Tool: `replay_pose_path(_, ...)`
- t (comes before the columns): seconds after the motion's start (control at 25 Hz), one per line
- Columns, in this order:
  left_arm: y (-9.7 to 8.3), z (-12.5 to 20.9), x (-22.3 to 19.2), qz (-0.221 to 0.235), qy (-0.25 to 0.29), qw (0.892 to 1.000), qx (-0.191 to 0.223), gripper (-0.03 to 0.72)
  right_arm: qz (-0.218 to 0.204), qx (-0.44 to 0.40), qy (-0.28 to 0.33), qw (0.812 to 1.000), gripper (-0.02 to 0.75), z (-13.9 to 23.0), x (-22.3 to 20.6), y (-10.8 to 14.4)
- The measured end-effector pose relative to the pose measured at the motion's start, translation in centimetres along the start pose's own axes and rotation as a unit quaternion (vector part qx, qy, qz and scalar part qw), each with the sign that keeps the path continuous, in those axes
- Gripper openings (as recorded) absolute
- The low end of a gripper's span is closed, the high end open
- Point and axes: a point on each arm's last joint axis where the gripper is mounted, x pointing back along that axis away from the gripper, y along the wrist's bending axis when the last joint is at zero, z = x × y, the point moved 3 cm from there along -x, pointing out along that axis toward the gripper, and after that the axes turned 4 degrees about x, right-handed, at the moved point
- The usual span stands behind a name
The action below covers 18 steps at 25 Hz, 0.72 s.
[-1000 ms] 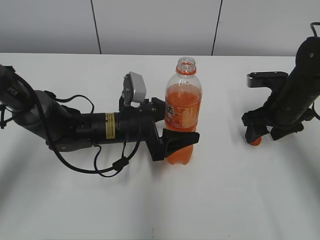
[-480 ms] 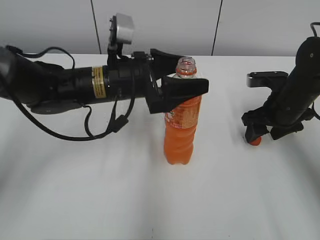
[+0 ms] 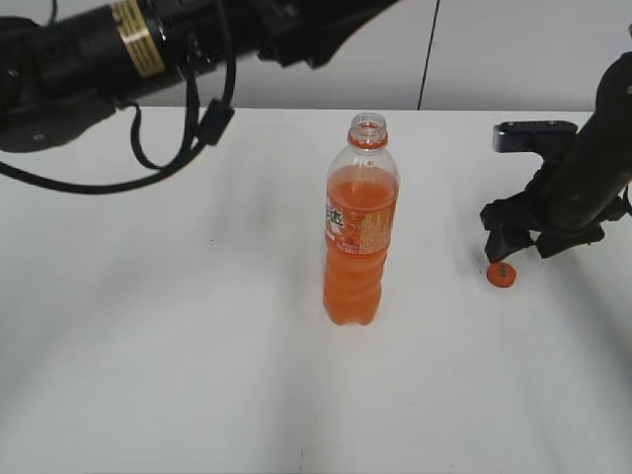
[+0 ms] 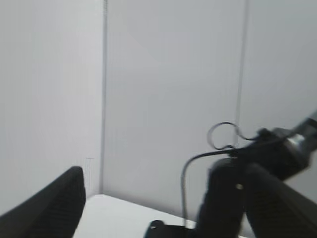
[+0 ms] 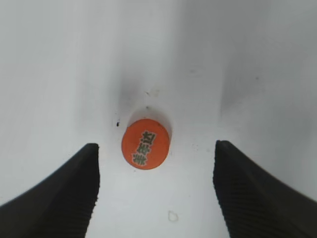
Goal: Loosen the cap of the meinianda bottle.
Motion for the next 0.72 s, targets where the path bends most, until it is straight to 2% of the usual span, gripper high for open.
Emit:
replay_pose_path(0.08, 1.1, -1.4, 0.5, -0.081, 0.013, 0.997, 0.005, 0.587, -0.003, -0.002, -0.009, 1.0, 0.534, -0.2, 1.0, 0.2)
replay_pose_path(0.12, 1.9, -1.7, 1.0, -0.129, 0.027, 0.991, 0.015, 0.587, -0.005, -0.004, -0.012, 1.0, 0.534, -0.2, 1.5, 0.3)
replay_pose_path(0.2, 3.3, -2.2, 2.2, -0.205, 0.055, 0.977, 0.025, 0.587, -0.011, -0.007, -0.014, 1.0, 0.534, -0.2, 2.4, 0.5)
replay_pose_path(0.28, 4.8, -2.2, 3.8, -0.276, 0.088, 0.956, 0.037, 0.587, -0.015, -0.008, -0.016, 1.0, 0.534, -0.1, 3.4, 0.7)
replay_pose_path(0.36, 6.3, -1.9, 5.5, -0.338, 0.12, 0.932, 0.051, 0.587, -0.018, -0.008, -0.019, 1.0, 0.534, 0.0, 4.4, 0.9)
replay_pose_path(0.52, 8.9, -0.5, 9.6, -0.452, 0.195, 0.867, 0.077, 0.587, -0.018, -0.004, -0.041, 0.999, 0.535, 0.0, 6.8, 1.2)
replay_pose_path(0.6, 9.9, -0.1, 11.5, -0.496, 0.221, 0.835, 0.091, 0.587, -0.016, -0.001, -0.056, 0.998, 0.535, -0.1, 8.0, 1.4)
replay_pose_path(0.72, 11.0, 0.2, 14.2, -0.547, 0.249, 0.792, 0.107, 0.587, -0.017, 0.002, -0.067, 0.998, 0.535, 0.1, 9.4, 1.6)
